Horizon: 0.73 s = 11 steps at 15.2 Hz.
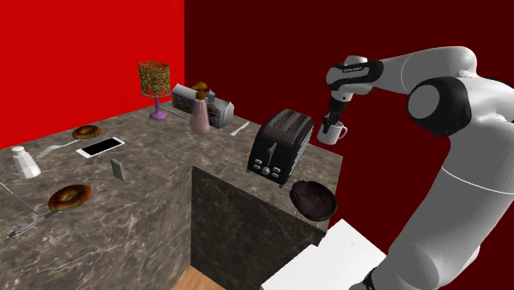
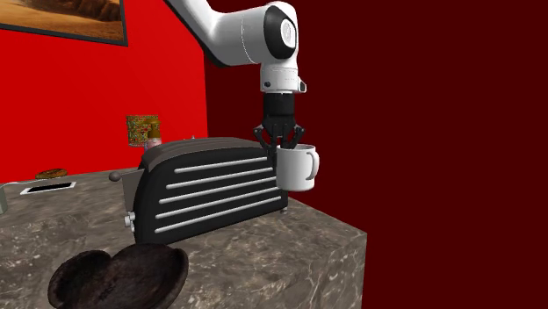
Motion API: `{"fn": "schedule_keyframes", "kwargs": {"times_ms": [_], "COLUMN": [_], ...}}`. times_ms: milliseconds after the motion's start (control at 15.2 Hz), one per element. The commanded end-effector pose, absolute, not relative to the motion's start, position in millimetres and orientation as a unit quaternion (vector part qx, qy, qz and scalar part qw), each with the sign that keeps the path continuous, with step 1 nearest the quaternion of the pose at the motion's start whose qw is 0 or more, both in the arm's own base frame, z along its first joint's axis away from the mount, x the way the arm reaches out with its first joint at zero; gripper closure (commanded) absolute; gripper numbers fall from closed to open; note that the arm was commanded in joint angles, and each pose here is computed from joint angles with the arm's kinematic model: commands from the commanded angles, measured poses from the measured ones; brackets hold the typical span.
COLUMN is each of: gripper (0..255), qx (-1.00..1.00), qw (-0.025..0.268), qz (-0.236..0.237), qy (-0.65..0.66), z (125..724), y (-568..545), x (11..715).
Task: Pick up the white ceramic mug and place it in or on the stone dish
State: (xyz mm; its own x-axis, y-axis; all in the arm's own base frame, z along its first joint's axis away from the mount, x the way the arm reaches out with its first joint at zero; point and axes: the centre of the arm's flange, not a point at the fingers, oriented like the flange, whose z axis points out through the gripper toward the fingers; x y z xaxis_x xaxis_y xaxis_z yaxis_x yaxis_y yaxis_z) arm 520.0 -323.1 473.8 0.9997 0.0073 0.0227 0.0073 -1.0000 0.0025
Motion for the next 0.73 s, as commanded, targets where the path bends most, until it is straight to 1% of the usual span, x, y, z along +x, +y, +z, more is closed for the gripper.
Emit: {"fn": "schedule_keyframes", "kwargs": {"times_ms": [0, 462, 660], "gripper": [255, 255, 255], "qx": [1.000, 1.000, 1.000], "qw": [0.001, 0.001, 0.001], "qz": [0.012, 0.012, 0.012], "qy": [0.004, 0.004, 0.004], "z": [484, 518, 521], "y": [-323, -323, -290], "x": [521, 521, 499]}}
